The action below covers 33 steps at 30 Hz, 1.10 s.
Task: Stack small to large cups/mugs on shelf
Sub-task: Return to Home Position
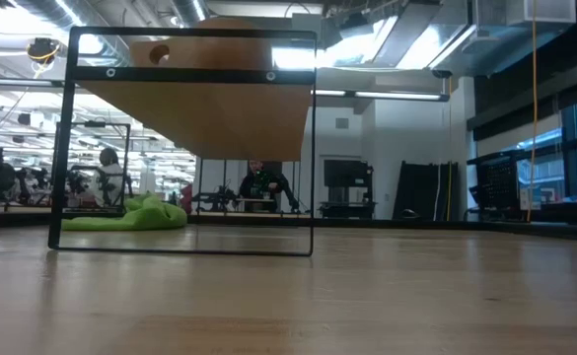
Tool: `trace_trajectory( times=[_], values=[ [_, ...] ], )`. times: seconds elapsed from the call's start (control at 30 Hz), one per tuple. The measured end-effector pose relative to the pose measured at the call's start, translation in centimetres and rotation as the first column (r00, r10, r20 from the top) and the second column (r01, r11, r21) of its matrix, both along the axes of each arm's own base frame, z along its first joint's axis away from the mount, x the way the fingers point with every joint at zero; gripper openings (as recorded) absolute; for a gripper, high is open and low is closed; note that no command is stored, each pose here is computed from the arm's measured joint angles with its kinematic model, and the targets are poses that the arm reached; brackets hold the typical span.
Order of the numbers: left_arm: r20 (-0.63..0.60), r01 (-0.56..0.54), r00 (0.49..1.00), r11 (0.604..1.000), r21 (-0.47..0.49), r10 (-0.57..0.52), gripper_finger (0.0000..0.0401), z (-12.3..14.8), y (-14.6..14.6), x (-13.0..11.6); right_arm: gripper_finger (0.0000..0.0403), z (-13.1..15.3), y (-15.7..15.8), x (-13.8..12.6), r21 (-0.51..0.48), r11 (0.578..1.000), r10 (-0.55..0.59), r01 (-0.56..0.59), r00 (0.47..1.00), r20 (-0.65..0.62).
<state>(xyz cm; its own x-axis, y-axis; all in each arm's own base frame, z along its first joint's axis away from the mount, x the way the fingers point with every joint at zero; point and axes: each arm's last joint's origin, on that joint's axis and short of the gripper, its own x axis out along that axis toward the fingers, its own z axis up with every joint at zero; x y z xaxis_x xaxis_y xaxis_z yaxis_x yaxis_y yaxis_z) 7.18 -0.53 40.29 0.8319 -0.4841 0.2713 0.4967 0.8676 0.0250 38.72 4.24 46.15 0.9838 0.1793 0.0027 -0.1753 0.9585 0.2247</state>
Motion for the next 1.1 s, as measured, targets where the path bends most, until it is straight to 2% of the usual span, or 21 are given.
trace_trajectory(
  times=[0.07,0.17,0.23,0.27,0.37,0.5,0.63,0.73,0.87,1.1],
  values=[
    [0.047,0.004,0.999,0.999,-0.042,-0.002,0.0070,-1.6,-0.2,-1.2,0.0006,-0.4,1.0,0.1,-0.016,1.000,0.015,-0.015,1.000,-0.012],
    [0.161,-0.014,0.986,0.990,-0.137,0.036,0.0070,-4.1,-0.3,-2.5,0.0006,-2.9,2.5,1.0,-0.013,1.000,-0.022,0.021,0.999,-0.047],
    [0.249,0.000,0.967,0.983,-0.185,0.047,0.0070,-5.5,-0.3,-3.3,0.0006,-4.8,3.3,1.3,0.023,0.998,-0.050,0.050,0.999,-0.015],
    [0.265,0.008,0.963,0.978,-0.210,0.049,0.0070,-6.4,-0.3,-3.3,0.0006,-5.5,3.5,1.3,0.043,0.998,-0.043,0.042,0.998,0.041],
    [0.265,-0.006,0.961,0.963,-0.271,0.081,0.0070,-8.5,-0.1,-3.1,0.0006,-7.6,3.6,0.5,0.093,0.996,-0.011,-0.007,0.981,0.192],
    [0.276,-0.073,0.947,0.948,-0.308,0.163,0.0070,-9.6,0.1,-3.1,0.0006,-10.0,2.8,-2.6,0.146,0.989,-0.019,-0.017,0.970,0.241],
    [0.240,-0.114,0.950,0.938,-0.327,0.199,0.0070,-10.6,0.3,-2.4,0.0006,-10.9,1.7,-6.3,0.175,0.984,-0.052,-0.003,0.950,0.309],
    [0.207,-0.150,0.952,0.935,-0.321,0.224,0.0070,-11.7,0.4,-1.7,0.0006,-12.1,1.1,-8.5,0.198,0.979,-0.099,0.043,0.954,0.283],
    [0.176,-0.164,0.957,0.932,-0.323,0.229,0.0070,-13.2,0.5,-0.9,0.0006,-13.2,0.7,-10.7,0.213,0.976,-0.107,0.049,0.956,0.273],
    [0.158,-0.191,0.954,0.921,-0.341,0.256,0.0070,-14.9,0.7,-0.2,0.0006,-14.7,0.2,-12.5,0.243,0.967,-0.141,0.080,0.959,0.246]
  ],
)
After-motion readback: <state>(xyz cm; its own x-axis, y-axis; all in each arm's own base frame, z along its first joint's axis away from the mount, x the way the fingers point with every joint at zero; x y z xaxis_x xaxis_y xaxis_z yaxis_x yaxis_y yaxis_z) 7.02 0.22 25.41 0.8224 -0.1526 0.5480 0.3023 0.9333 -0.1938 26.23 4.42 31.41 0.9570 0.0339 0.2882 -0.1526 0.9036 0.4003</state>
